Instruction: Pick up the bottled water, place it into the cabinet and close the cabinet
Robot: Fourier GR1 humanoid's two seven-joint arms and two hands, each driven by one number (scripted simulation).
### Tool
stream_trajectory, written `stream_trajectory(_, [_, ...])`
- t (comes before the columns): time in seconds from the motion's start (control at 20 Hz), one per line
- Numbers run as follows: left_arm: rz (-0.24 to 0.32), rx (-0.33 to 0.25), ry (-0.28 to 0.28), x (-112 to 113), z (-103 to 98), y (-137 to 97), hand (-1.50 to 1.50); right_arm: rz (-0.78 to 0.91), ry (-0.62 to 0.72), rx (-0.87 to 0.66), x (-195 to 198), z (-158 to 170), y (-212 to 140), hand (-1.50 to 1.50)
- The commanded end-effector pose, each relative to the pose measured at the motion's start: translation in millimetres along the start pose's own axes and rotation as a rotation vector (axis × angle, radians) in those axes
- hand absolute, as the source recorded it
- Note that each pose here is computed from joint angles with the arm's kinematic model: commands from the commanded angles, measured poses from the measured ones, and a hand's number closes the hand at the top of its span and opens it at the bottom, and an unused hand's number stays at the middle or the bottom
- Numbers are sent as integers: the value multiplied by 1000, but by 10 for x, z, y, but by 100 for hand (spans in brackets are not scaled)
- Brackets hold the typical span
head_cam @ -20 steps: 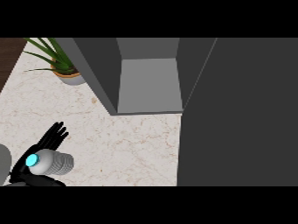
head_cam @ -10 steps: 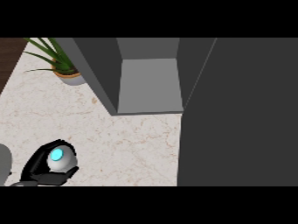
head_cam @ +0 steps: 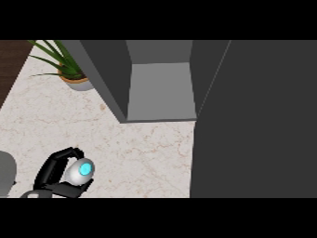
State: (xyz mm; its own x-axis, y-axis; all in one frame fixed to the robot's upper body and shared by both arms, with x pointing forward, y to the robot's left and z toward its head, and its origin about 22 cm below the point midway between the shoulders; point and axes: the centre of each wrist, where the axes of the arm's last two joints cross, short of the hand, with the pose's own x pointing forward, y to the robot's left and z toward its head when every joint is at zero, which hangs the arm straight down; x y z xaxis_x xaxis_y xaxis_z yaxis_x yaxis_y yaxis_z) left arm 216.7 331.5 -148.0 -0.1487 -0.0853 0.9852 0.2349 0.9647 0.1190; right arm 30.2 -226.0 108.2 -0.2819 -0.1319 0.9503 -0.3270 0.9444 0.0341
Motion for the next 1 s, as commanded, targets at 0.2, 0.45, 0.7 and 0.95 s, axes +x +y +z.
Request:
stream_trajectory(0.2, [86, 119, -56, -110, -261, -860, 150, 20, -50, 15, 322, -51, -31, -150])
stream_trajectory(0.45, [112, 86, -68, 30, -576, -1023, 150, 25, -51, 19, 363, -21, -11, -150])
stream_trajectory(0.7, [144, 79, -96, 290, -809, -1179, 150, 3, -50, -14, 434, 1, 26, -150])
stream_trajectory(0.95, [155, 93, -69, 669, -1186, -1447, 150, 13, -37, -14, 314, 18, 22, -150])
